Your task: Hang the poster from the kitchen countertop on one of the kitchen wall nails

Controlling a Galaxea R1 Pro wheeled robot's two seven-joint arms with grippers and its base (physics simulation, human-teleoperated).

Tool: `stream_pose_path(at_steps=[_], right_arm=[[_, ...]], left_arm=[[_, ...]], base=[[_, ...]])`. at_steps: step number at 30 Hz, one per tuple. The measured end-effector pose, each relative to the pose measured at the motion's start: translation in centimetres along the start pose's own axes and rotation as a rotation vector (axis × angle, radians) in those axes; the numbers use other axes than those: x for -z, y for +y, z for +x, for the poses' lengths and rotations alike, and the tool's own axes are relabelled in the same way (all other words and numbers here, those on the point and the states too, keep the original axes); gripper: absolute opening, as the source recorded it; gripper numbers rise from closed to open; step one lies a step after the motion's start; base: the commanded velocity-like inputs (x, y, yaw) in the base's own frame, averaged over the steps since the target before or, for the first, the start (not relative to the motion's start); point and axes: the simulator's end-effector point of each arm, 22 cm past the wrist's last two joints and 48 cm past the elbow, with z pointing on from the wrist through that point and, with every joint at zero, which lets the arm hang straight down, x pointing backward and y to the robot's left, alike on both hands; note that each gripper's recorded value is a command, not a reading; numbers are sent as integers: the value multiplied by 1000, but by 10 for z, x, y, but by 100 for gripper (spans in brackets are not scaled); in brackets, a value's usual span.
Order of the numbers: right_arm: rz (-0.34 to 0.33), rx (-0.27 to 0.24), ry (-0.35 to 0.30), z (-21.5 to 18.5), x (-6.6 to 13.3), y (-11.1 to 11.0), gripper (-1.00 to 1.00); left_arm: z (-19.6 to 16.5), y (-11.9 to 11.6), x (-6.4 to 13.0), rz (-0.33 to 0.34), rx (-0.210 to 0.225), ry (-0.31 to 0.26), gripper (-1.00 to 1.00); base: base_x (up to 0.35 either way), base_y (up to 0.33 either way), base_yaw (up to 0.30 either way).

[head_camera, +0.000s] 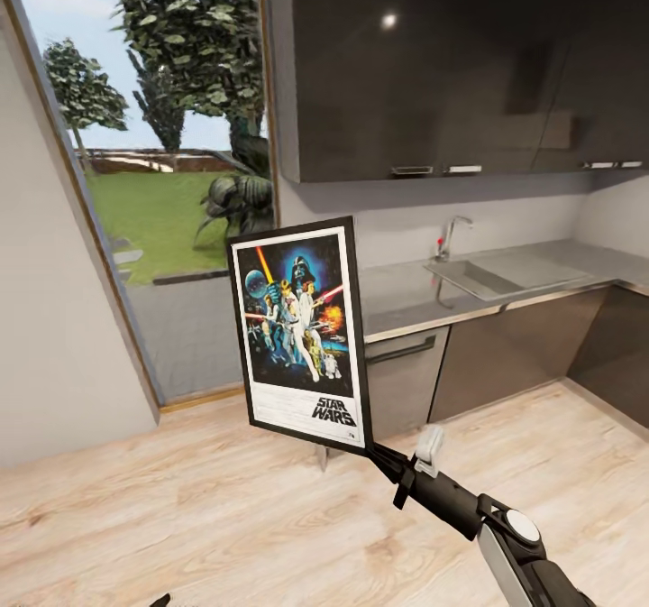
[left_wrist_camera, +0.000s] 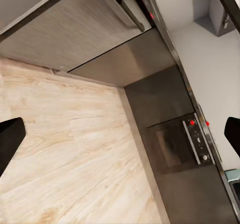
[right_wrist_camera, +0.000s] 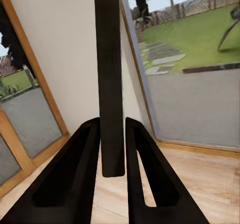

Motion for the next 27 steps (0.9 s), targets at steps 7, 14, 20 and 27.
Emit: stream_pose_path(at_steps=[7, 14, 20, 27], right_arm=[[0, 0, 0, 0, 0, 0, -100], [0, 1, -1, 0, 0, 0, -100], [0, 1, -1, 0, 0, 0, -100], [0, 1, -1, 0, 0, 0, -100]], left_arm=[[0, 0, 0, 0, 1, 1, 100], [0, 0, 0, 0, 1, 1, 100], [0, 0, 0, 0, 1, 1, 100], [1, 0, 0, 0, 2, 2, 100]], base=[[0, 293, 17], [0, 294, 2], [0, 294, 0], [0, 295, 0]])
